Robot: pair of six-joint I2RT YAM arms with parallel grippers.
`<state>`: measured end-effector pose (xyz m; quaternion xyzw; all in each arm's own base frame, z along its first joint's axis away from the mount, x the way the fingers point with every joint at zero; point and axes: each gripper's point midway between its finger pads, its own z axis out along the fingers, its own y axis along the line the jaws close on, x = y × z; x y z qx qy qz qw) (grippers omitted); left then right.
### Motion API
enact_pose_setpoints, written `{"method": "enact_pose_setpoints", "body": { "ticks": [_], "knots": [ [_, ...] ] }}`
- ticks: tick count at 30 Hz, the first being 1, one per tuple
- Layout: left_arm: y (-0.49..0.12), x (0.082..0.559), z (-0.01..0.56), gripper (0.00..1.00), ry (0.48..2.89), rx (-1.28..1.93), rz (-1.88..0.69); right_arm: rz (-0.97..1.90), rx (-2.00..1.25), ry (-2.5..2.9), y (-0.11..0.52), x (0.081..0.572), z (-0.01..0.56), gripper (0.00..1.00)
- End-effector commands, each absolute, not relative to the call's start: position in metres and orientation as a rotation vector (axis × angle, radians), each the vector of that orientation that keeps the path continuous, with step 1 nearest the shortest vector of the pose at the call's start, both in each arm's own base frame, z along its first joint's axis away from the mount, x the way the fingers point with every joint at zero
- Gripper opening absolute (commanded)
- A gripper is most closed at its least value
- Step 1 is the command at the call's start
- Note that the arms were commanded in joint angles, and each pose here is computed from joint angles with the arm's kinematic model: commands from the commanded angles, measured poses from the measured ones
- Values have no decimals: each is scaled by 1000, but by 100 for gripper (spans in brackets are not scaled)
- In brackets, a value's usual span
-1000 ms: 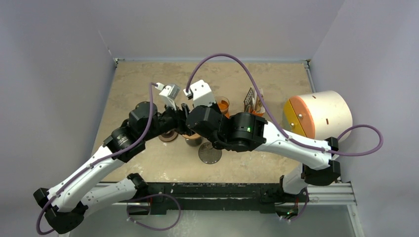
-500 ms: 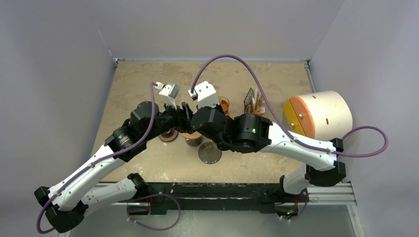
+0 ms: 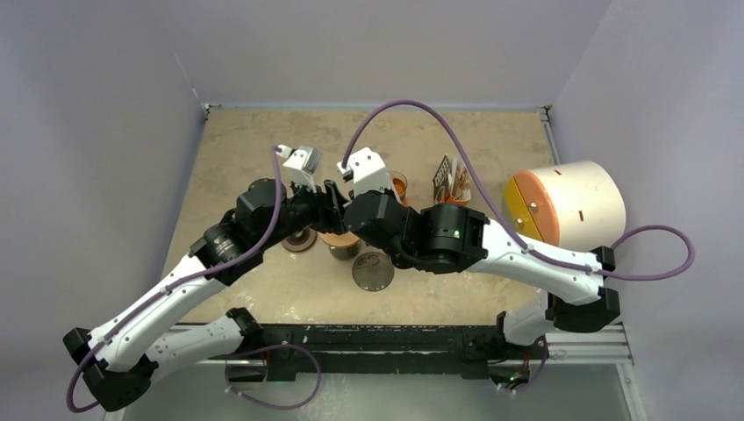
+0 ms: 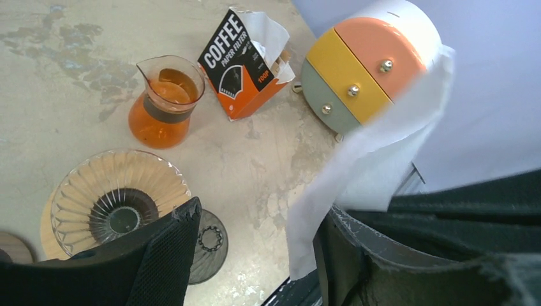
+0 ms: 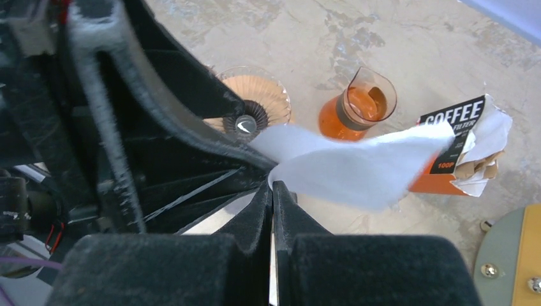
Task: Place the coffee filter in the dripper
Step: Place the coffee filter in the coffee dripper.
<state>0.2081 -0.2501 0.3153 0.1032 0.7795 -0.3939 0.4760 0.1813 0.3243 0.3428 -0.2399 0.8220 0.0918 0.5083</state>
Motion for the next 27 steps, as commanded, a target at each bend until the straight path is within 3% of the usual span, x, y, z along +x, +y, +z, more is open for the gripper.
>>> {"method": "enact_pose_setpoints", "body": {
  "ticks": [1,13,17,25,27],
  "knots": [
    [-247,220,334,60,1842,244,-907,306,-565,1990,330,172,347,0],
    [-267,212,345,58,1810,316,-1017,342,-595,2001,336,167,343,0],
    [-267,212,345,43,1806,314,-1024,347,-585,2004,332,166,343,0],
    [-266,214,343,0,1820,306,-1007,303,-549,2007,316,168,342,0],
    [-265,216,340,0,1838,298,-990,292,-533,2005,313,170,343,0]
  ]
}}
